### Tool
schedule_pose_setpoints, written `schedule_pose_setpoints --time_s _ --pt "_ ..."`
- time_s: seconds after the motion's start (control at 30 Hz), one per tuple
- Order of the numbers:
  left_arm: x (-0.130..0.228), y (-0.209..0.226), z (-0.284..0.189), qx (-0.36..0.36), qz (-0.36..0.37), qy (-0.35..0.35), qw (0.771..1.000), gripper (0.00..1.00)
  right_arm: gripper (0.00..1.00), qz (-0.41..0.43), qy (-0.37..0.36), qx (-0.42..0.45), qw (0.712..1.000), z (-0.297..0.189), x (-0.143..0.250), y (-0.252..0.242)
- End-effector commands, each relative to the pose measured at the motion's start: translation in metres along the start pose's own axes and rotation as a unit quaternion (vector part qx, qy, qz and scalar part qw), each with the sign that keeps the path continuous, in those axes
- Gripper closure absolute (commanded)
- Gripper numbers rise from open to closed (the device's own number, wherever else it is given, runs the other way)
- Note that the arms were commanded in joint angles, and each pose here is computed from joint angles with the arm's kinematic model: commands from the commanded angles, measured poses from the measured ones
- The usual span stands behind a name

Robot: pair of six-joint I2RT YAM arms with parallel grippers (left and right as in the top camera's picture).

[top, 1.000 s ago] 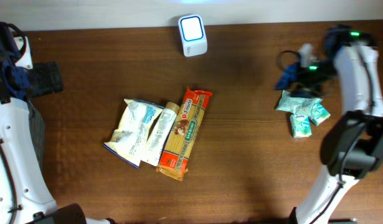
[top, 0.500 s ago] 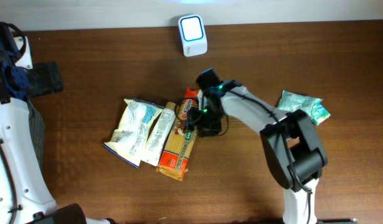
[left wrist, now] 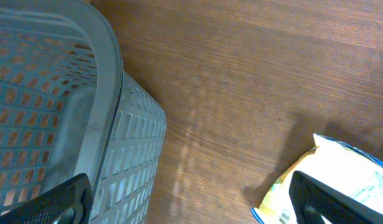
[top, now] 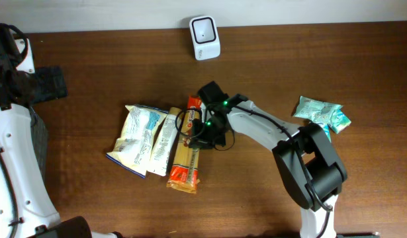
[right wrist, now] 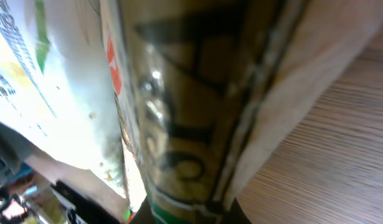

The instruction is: Scan the item barcode

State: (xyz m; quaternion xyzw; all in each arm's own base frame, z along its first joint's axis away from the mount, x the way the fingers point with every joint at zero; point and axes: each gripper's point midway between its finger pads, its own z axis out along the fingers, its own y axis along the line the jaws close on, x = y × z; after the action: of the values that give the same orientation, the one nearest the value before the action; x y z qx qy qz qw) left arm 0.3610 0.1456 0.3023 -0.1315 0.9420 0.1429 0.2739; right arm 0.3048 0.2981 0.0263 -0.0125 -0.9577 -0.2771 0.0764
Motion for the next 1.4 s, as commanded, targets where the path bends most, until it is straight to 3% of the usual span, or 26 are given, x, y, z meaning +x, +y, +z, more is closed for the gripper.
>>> schedule_pose_setpoints --time_s 0.0,0.07,0.13,0.2,0.23,0.27,0.43,0.53,0.57,0.63,0.73,0.77,0.83,0.87,0.93,1.0,1.17,1.2,1.27,1.37 --pt "-0.002 0.003 -0.006 -0.003 -0.002 -0.009 1.000 0.01 0.96 -0.044 -0.015 0.003 0.999 -0.040 -0.006 -0.013" --pt "-0.002 0.003 -0.006 -0.003 -0.002 -0.009 1.000 0.01 0.96 -0.059 -0.028 0.021 0.998 -0.076 -0.009 -0.013" --pt "-0.002 0.003 -0.006 -0.003 -0.002 -0.009 1.000 0.01 0.96 -0.048 -0.047 0.137 0.988 -0.118 -0.012 -0.040" --pt "-0.002 0.003 -0.006 -0.003 -0.002 -0.009 1.000 0.01 0.96 -0.047 -0.094 0.301 0.948 -0.155 -0.023 -0.080" --pt "-0.002 0.003 -0.006 -0.003 -0.002 -0.009 1.000 0.01 0.96 -0.053 -0.120 0.384 0.914 -0.175 -0.030 -0.100" --pt "-0.002 0.003 -0.006 -0.003 -0.002 -0.009 1.000 0.01 0.96 -0.060 -0.111 0.435 0.892 -0.181 -0.031 -0.114" --pt "-0.002 0.003 -0.006 -0.003 -0.002 -0.009 1.000 0.01 0.96 -0.062 0.058 0.531 0.843 -0.139 -0.010 -0.170" --pt "-0.002 0.003 -0.006 -0.003 -0.002 -0.009 1.000 0.01 0.96 -0.086 0.060 0.527 0.844 -0.122 -0.014 -0.152" --pt "-0.002 0.003 -0.006 -0.003 -0.002 -0.009 1.000 0.01 0.92 -0.094 0.054 0.520 0.847 -0.118 -0.015 -0.144" --pt "-0.002 0.003 -0.006 -0.003 -0.002 -0.009 1.000 0.01 0.59 -0.147 0.060 0.458 0.875 -0.086 -0.008 -0.102" --pt "-0.002 0.003 -0.006 -0.003 -0.002 -0.009 1.000 0.01 0.42 -0.215 0.095 0.337 0.912 -0.030 0.023 -0.043" --pt "-0.002 0.003 -0.006 -0.003 -0.002 -0.009 1.000 0.01 0.34 -0.240 0.103 0.315 0.912 -0.018 0.032 -0.029" --pt "-0.002 0.003 -0.006 -0.003 -0.002 -0.009 1.000 0.01 0.28 -0.271 0.111 0.307 0.905 -0.009 0.042 -0.018" --pt "-0.002 0.003 -0.006 -0.003 -0.002 -0.009 1.000 0.01 0.28 -0.283 0.116 0.306 0.902 -0.006 0.047 -0.015" --pt "-0.002 0.003 -0.006 -0.003 -0.002 -0.009 1.000 0.01 0.43 -0.271 0.114 0.275 0.916 -0.015 0.043 -0.005" --pt "-0.002 0.003 -0.006 -0.003 -0.002 -0.009 1.000 0.01 0.48 -0.251 0.095 0.254 0.929 -0.037 0.029 0.000" --pt "-0.002 0.003 -0.006 -0.003 -0.002 -0.009 1.000 0.01 0.48 -0.129 -0.014 0.200 0.971 -0.151 -0.042 -0.034" --pt "-0.002 0.003 -0.006 -0.003 -0.002 -0.009 1.000 0.01 0.89 -0.072 -0.012 0.175 0.982 -0.168 -0.052 -0.065" --pt "-0.002 0.003 -0.006 -0.003 -0.002 -0.009 1.000 0.01 0.95 -0.030 0.002 0.165 0.986 -0.171 -0.051 -0.092" --pt "-0.002 0.003 -0.006 -0.003 -0.002 -0.009 1.000 0.01 0.94 0.000 0.042 0.167 0.985 -0.153 -0.037 -0.126"
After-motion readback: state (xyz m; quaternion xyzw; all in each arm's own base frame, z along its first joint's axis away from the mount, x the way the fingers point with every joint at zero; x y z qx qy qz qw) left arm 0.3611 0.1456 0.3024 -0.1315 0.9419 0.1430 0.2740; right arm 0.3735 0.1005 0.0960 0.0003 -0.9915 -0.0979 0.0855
